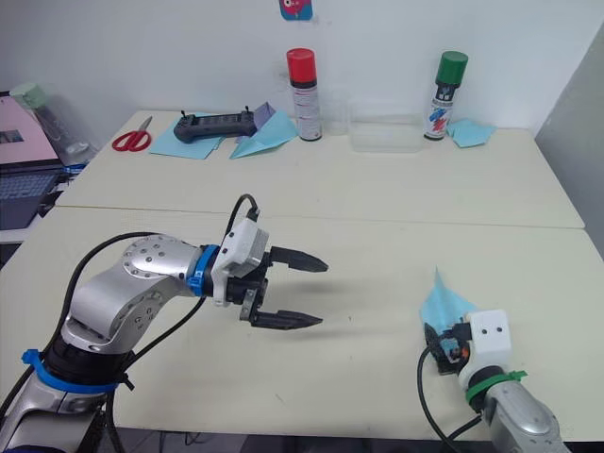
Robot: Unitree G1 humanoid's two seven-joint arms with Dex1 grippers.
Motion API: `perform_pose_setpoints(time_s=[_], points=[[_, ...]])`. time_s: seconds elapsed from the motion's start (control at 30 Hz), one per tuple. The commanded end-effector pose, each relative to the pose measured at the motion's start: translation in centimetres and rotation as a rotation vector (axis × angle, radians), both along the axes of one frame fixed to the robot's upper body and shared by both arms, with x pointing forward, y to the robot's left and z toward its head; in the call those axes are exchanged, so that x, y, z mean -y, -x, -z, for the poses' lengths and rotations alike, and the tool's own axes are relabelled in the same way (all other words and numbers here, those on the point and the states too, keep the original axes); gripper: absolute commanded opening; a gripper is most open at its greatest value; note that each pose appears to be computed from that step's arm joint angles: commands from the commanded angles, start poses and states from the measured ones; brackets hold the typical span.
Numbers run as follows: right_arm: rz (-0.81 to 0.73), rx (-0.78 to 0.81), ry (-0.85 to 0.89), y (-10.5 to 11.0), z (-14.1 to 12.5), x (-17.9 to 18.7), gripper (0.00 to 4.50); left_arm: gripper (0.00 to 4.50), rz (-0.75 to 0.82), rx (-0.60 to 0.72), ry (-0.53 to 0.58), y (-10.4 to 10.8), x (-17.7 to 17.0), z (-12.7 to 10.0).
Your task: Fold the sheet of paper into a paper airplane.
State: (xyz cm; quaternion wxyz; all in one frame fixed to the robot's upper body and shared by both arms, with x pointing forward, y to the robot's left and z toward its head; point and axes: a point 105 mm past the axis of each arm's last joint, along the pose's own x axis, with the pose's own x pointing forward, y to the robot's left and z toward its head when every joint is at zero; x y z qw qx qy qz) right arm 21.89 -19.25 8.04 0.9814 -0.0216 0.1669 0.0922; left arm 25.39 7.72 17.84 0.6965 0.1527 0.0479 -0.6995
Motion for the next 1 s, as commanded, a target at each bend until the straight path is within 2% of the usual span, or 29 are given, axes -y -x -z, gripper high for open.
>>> perform_pose_setpoints(time_s=[0.03, 0.13, 0.2, 0.3, 0.37, 0.4, 0.47, 0.53, 0.6, 0.67, 0.8, 1.0], points=[[-0.093, 0.117, 0.045, -0.2, -3.1, -0.7, 4.47, 4.50, -0.060, 0.055, -0.003, -0.3, -1.0, -0.6], [-0.205, 0.175, 0.018, -0.4, -4.9, -1.3, 4.47, 4.50, -0.178, 0.057, -0.010, -1.8, -2.3, 0.1], [-0.365, 0.163, 0.039, -0.2, -5.7, -0.9, 4.47, 4.50, -0.259, 0.046, -0.016, -2.4, -3.4, 0.7], [-0.582, 0.049, 0.188, -0.1, -6.4, 2.9, 4.47, 4.50, -0.421, 0.034, -0.011, -3.6, -5.7, 1.1], [-0.643, -0.006, 0.261, -0.4, -7.0, 5.3, 4.47, 4.50, -0.488, 0.034, -0.016, -4.1, -7.0, 1.3], [-0.640, -0.028, 0.290, -1.0, -8.0, 7.1, 4.47, 4.50, -0.529, 0.045, -0.042, -4.2, -8.0, 1.6], [-0.616, -0.045, 0.333, -1.9, -10.2, 9.9, 4.47, 4.50, -0.666, 0.126, -0.154, -4.9, -12.4, 1.8], [-0.610, -0.058, 0.352, -2.2, -11.6, 11.3, 4.47, 4.50, -0.773, 0.187, -0.227, -5.4, -16.2, 1.3], [-0.591, -0.070, 0.339, -2.5, -12.7, 12.5, 4.47, 4.50, -0.849, 0.187, -0.218, -4.9, -19.1, -0.7], [-0.586, -0.066, 0.322, -2.7, -13.3, 12.9, 4.47, 4.50, -0.855, 0.178, -0.196, -4.0, -19.7, -2.2], [-0.589, -0.051, 0.296, -3.2, -13.5, 12.8, 4.47, 4.50, -0.841, 0.185, -0.188, -3.5, -19.5, -2.7], [-0.607, -0.059, 0.256, -3.3, -12.7, 12.1, 4.47, 4.50, -0.840, 0.219, -0.195, -4.3, -19.3, -3.2]])
